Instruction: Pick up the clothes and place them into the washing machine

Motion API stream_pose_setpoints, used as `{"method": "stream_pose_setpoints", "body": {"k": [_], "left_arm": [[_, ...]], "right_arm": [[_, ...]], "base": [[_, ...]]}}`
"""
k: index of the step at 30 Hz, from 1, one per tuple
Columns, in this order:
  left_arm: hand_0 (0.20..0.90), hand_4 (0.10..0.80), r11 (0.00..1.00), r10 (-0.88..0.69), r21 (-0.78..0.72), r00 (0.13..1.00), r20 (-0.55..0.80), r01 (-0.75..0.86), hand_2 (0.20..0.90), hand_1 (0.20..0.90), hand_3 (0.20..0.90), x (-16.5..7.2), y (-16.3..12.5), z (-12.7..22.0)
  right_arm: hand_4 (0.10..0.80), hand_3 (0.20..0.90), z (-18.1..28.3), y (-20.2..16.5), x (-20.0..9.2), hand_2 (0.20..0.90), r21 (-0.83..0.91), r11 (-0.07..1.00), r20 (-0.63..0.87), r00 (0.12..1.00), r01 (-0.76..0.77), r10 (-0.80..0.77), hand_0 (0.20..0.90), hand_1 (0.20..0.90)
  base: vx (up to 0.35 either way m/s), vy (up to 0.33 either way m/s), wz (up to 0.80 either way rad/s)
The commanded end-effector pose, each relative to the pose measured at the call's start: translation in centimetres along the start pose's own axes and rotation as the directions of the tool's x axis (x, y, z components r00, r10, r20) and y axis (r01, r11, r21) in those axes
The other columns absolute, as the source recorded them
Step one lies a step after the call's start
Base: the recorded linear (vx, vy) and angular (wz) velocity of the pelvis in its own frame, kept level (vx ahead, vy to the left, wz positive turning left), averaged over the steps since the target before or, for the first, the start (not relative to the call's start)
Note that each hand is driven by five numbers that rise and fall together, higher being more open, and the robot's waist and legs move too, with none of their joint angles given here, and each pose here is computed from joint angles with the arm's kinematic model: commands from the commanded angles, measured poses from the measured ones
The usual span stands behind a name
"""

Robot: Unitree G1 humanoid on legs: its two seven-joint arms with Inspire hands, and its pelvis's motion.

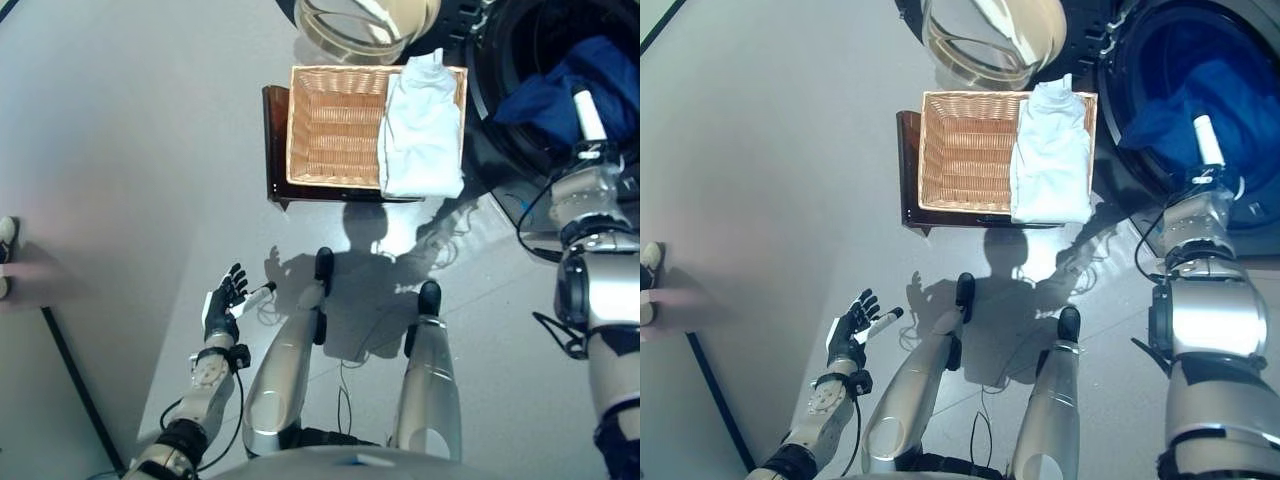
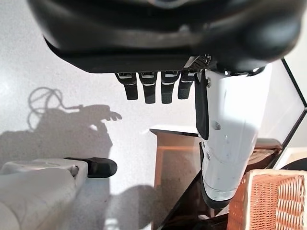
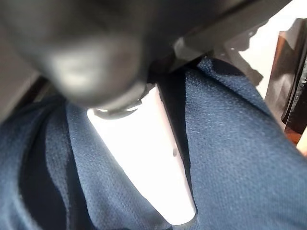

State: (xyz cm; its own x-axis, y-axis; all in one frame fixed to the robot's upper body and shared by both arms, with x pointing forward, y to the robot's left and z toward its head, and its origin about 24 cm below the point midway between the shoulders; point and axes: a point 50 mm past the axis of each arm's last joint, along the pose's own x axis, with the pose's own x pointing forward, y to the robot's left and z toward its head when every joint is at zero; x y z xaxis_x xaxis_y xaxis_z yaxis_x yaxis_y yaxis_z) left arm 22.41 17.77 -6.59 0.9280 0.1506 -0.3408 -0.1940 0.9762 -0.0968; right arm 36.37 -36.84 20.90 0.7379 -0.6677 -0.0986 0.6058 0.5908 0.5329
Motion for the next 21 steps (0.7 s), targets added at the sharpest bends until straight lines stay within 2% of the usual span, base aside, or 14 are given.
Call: {"method": "stream_pose_setpoints", "body": {"k": [1,21], "left_arm": [[0.9,0.8,1.0,-0.011,-0.008,0.995,0.097,0.012,0.9,0.9,0.9,-0.2,0.6,1.6],[0.9,0.8,0.998,-0.046,-0.034,0.977,0.206,0.054,0.9,0.9,0.9,0.2,-0.5,4.2]], "right_arm": [[0.3,0.2,13.2,2.5,-1.6,0.2,-0.023,0.996,0.384,0.919,-0.092,0.094,0.2,0.2],[0.3,0.2,17.6,4.7,-3.6,0.2,0.017,0.989,0.484,0.867,-0.144,0.117,0.2,0.2]], "base": [[0.026,-0.004,0.08],[0.033,0.008,0.07]]}}
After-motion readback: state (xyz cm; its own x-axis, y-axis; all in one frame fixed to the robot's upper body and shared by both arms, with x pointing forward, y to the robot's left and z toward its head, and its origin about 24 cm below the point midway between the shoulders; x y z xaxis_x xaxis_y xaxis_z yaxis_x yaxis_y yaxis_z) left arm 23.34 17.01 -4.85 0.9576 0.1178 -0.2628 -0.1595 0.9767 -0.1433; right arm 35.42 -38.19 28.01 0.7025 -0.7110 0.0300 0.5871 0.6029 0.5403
